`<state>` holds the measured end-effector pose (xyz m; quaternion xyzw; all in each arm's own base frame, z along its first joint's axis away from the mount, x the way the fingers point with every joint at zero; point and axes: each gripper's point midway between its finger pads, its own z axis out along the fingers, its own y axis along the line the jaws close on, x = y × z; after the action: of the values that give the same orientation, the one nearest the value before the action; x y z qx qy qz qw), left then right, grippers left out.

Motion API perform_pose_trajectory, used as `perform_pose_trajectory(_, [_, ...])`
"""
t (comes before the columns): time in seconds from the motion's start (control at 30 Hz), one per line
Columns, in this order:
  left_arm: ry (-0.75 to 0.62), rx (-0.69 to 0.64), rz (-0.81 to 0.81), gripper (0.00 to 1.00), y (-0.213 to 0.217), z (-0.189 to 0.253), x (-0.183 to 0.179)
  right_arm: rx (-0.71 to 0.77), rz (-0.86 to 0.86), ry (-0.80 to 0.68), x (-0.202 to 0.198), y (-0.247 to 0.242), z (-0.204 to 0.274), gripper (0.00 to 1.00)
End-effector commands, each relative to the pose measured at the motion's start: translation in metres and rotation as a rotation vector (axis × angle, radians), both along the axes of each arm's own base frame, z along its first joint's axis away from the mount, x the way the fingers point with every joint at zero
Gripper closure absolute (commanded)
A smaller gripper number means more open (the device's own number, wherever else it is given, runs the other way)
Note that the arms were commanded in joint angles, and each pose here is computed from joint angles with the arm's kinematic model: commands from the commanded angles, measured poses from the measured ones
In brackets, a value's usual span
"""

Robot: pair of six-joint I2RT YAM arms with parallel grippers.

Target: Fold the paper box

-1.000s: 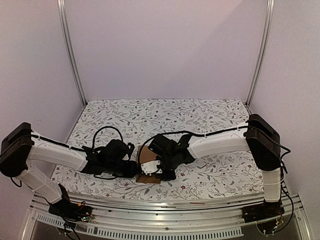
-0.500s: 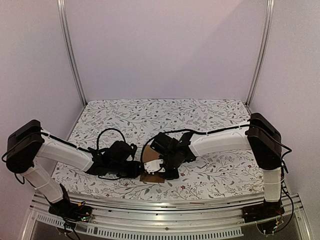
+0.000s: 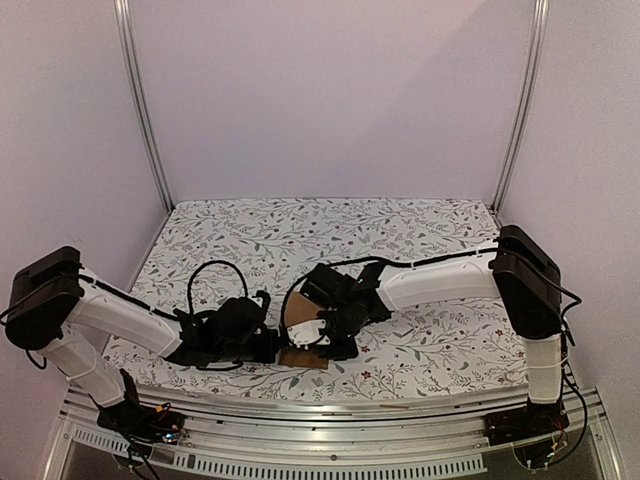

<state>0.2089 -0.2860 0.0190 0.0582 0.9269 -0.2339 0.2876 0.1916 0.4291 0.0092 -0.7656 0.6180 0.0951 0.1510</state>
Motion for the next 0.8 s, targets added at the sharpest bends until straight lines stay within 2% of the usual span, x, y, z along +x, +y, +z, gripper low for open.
perform_pose_trajectory(0.0, [-0.056, -0.152, -0.152, 1.0, -0.042, 0.03, -0.022, -0.258, -0.07, 0.193, -0.036, -0.056, -0.086, 0.89])
perform_pose_trajectory(0.27, [-0.039, -0.222, -0.191, 1.0, -0.052, 0.041, -0.032, -0.256, -0.11, 0.223, -0.031, -0.057, -0.086, 0.89])
perform_pose_trajectory(0.47, [0.033, -0.235, -0.195, 1.0, -0.057, 0.023, -0.041, -0.257, -0.12, 0.219, -0.028, -0.057, -0.085, 0.89])
perform_pose_trajectory(0.77, [0.072, -0.209, -0.159, 1.0, -0.054, 0.011, -0.047, -0.246, -0.173, 0.246, -0.022, -0.055, -0.084, 0.89])
